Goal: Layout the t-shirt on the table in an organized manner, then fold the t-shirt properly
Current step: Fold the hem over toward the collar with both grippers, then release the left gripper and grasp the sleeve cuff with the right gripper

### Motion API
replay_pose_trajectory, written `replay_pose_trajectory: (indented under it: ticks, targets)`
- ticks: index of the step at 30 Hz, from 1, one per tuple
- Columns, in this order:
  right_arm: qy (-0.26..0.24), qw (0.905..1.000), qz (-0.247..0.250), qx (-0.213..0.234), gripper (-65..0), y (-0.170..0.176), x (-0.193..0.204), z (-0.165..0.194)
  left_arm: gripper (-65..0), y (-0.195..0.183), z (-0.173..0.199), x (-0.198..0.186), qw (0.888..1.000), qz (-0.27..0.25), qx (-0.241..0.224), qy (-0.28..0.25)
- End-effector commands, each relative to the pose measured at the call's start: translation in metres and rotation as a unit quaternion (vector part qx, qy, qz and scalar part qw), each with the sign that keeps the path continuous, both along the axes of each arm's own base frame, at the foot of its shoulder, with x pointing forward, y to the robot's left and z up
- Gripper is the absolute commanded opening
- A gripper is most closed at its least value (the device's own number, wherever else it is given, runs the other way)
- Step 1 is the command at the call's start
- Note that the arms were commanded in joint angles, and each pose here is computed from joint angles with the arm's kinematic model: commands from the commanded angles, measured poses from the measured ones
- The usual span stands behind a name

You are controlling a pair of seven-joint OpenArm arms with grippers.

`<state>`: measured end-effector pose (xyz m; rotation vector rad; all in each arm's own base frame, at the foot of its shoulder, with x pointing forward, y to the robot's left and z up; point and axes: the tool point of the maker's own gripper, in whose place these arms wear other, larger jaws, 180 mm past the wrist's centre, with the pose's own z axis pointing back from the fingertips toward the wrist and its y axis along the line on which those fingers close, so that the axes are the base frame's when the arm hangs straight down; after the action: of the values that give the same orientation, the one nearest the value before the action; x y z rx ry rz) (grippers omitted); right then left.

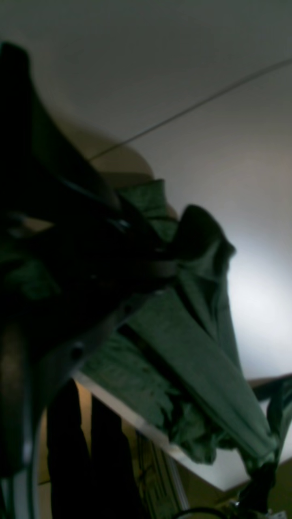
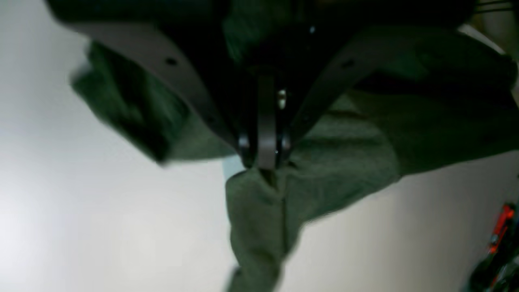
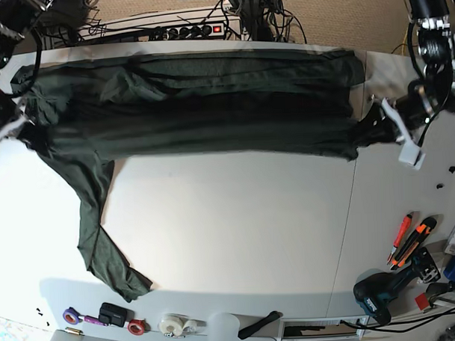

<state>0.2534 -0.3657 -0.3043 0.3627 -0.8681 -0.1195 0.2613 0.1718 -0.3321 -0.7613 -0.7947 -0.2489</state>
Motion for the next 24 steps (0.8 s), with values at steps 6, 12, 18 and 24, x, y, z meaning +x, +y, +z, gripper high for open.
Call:
replay_pose_trajectory:
  ticks: [6, 12, 18, 24]
  targets:
    - [-0.003, 1.0, -0.003, 0.001, -65.0, 0.0, -0.008, 0.0, -65.0, 0.002, -0.013, -0.019, 1.0, 0.011, 0.0, 0.019]
    - [-0.007, 0.9996, -0.01, 0.025, -65.0, 0.012, -0.009, -0.011, -65.0, -0.004, -0.015, -0.014, 1.0, 0.025, -0.005, 0.008]
    - [0.013, 0.9998, -0.011, 0.011, -62.4, 0.009, -0.014, -0.018, -38.6, 0.002, -0.023, -0.017, 0.999, 0.022, 0.026, 0.017]
    - [-0.046, 0.9986, -0.022, -0.013, -31.4, -0.011, 0.006, 0.016, -30.5, 0.013, -0.009, -0.002, 0.999, 0.03, 0.033, -0.012]
